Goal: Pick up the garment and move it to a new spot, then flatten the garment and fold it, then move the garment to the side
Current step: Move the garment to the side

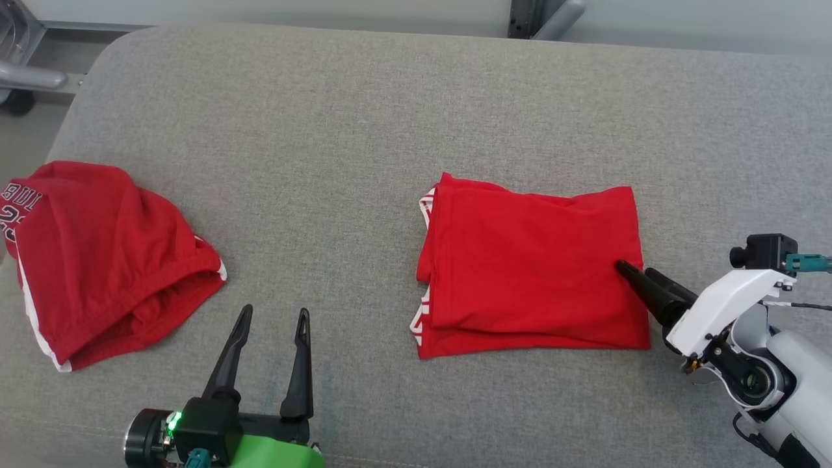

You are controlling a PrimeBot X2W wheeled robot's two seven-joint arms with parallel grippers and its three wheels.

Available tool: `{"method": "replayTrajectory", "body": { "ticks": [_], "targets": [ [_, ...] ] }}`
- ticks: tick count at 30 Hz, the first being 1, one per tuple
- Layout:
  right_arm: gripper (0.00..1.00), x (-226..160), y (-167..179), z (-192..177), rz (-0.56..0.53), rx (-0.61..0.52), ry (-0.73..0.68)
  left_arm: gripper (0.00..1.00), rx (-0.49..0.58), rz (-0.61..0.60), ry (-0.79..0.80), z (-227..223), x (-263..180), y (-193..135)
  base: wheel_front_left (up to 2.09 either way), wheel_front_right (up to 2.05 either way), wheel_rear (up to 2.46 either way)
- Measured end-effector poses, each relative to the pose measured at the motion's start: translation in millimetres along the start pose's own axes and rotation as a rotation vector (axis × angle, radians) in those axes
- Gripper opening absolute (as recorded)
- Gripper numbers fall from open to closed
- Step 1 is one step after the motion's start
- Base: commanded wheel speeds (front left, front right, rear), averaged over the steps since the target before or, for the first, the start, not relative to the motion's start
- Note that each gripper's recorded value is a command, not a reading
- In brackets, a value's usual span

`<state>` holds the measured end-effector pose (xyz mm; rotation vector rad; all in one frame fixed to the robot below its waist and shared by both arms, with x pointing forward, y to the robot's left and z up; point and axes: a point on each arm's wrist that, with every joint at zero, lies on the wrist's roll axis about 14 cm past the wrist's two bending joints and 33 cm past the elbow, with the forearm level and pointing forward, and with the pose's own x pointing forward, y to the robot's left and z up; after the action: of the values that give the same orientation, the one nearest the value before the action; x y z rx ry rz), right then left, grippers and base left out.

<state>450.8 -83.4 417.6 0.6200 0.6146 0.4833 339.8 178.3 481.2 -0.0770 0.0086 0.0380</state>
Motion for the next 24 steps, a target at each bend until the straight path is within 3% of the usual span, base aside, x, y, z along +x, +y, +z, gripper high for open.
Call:
{"method": "replayTrajectory", "body": {
  "ticks": [2, 3, 4, 5, 6, 7, 16, 24],
  "targets": [
    [1.00, 4, -1, -2, 0.001, 0.007, 0.014, 1.00, 0.001, 0.003, 0.006, -2, 1, 1, 0.00, 0.00, 0.00],
    [0.94, 5, -2, -3, 0.001, 0.010, 0.021, 1.00, 0.002, 0.005, 0.008, -2, 2, 1, 0.00, 0.00, 0.00],
    [0.77, 6, -3, -5, 0.000, 0.012, 0.033, 1.00, 0.002, 0.005, 0.009, -3, 3, 1, 0.00, 0.00, 0.00],
    [0.52, 8, -4, -7, -0.001, 0.011, 0.039, 1.00, 0.003, 0.004, 0.009, -3, 4, 1, 0.00, 0.00, 0.00],
    [0.33, 9, -4, -7, -0.001, 0.011, 0.043, 1.00, 0.003, 0.003, 0.008, -3, 6, 1, 0.00, 0.00, 0.00],
    [0.00, 10, -5, -7, 0.000, 0.013, 0.044, 1.00, 0.003, 0.003, 0.009, -3, 7, 1, 0.00, 0.00, 0.00],
    [0.00, 7, -10, 12, 0.000, -0.049, -0.013, 1.00, 0.002, -0.023, 0.019, -7, 16, -6, 0.00, 0.00, 0.00],
    [0.00, -13, -22, 39, -0.030, -0.108, -0.124, 1.00, 0.024, -0.147, 0.007, -10, 42, -35, 0.00, 0.00, 0.00]
  ]
}}
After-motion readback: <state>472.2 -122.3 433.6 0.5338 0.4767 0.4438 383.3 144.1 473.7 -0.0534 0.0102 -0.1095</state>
